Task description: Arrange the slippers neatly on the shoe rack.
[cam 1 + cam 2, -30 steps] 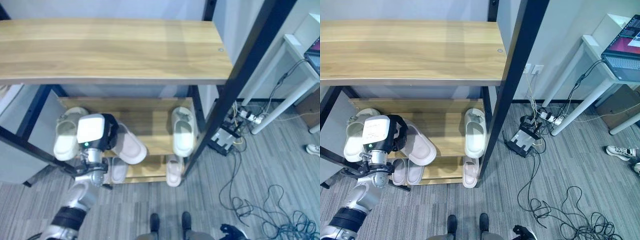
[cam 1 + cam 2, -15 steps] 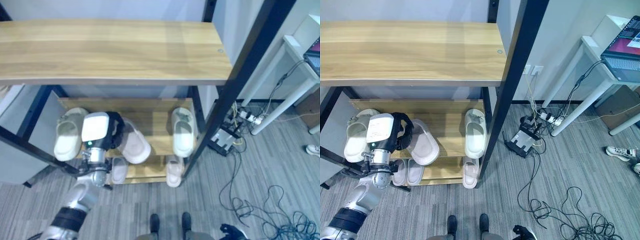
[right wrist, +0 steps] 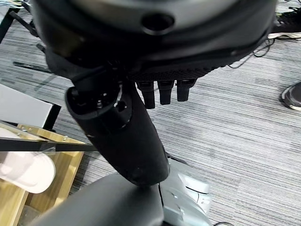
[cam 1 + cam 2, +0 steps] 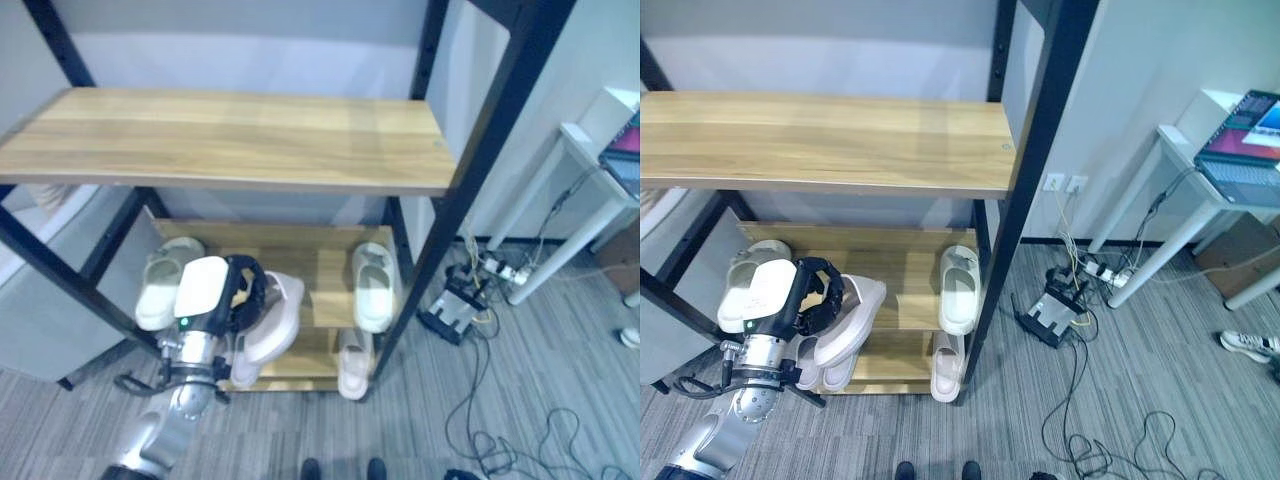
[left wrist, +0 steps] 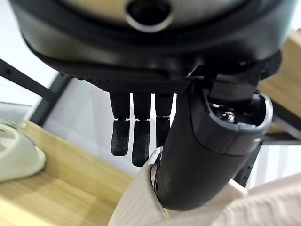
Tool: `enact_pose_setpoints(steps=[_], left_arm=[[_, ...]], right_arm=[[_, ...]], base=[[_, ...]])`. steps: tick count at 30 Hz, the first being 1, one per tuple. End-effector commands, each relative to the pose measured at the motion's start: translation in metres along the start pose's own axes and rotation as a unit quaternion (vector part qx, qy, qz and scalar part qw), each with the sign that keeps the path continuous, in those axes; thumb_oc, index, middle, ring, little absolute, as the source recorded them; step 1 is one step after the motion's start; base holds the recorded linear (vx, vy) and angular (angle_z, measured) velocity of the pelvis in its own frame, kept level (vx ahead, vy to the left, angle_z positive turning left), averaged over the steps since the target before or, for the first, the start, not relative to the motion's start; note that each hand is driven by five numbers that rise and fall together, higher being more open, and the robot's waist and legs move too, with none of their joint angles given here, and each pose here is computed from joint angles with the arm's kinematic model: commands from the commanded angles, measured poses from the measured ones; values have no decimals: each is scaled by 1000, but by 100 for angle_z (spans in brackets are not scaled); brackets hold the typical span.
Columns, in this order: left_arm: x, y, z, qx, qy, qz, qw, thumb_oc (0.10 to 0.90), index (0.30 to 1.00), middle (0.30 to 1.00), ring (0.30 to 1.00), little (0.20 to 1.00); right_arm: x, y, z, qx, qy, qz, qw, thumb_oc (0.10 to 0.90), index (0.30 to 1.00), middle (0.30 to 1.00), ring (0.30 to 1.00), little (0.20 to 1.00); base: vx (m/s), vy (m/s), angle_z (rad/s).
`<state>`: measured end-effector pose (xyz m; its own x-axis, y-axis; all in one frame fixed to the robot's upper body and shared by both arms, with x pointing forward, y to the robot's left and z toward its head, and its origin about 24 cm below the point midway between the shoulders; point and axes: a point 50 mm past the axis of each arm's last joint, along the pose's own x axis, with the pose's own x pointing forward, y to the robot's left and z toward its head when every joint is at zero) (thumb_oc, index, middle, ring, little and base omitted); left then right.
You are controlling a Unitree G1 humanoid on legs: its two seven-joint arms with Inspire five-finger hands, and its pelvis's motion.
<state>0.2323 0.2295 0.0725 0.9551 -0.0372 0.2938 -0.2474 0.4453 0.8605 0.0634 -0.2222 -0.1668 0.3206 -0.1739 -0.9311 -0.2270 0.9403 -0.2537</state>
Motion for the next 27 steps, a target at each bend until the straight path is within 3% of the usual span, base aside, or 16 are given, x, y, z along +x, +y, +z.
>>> enact_pose_setpoints(steps=[1, 16, 20, 23, 24, 27], left_arm=[[29, 51, 29, -18, -100, 112, 989, 400, 300, 300, 300, 300], [-24, 47, 26, -86, -74, 38, 993, 400, 300, 300, 300, 300], [-18, 41, 31, -101, -87, 20, 991, 400, 300, 300, 300, 300], [-6, 37, 42, -116, -118, 19, 986, 400, 300, 300, 300, 300], [0, 34, 46, -128, -126, 26, 983, 400, 300, 300, 300, 300], [13, 33, 57, -124, -165, 30, 978, 400, 300, 300, 300, 300]], right_arm=[[0, 8, 0, -26, 0, 27, 999, 800, 900, 900, 900, 900], [-2, 16, 3, -51, -19, 39, 998, 800, 900, 900, 900, 900], [1, 10, 18, -55, -43, 26, 997, 800, 900, 900, 900, 900], [3, -1, 54, -68, -95, -2, 993, 800, 900, 900, 900, 900], [3, -1, 46, -76, -86, -11, 993, 800, 900, 900, 900, 900], [4, -29, 67, -89, -108, -54, 989, 800, 900, 900, 900, 900]], base=[[0, 0, 0], [10, 6, 9], [-86, -15, 6], [-299, -12, 26], [-495, 33, 34], [-343, 40, 3]])
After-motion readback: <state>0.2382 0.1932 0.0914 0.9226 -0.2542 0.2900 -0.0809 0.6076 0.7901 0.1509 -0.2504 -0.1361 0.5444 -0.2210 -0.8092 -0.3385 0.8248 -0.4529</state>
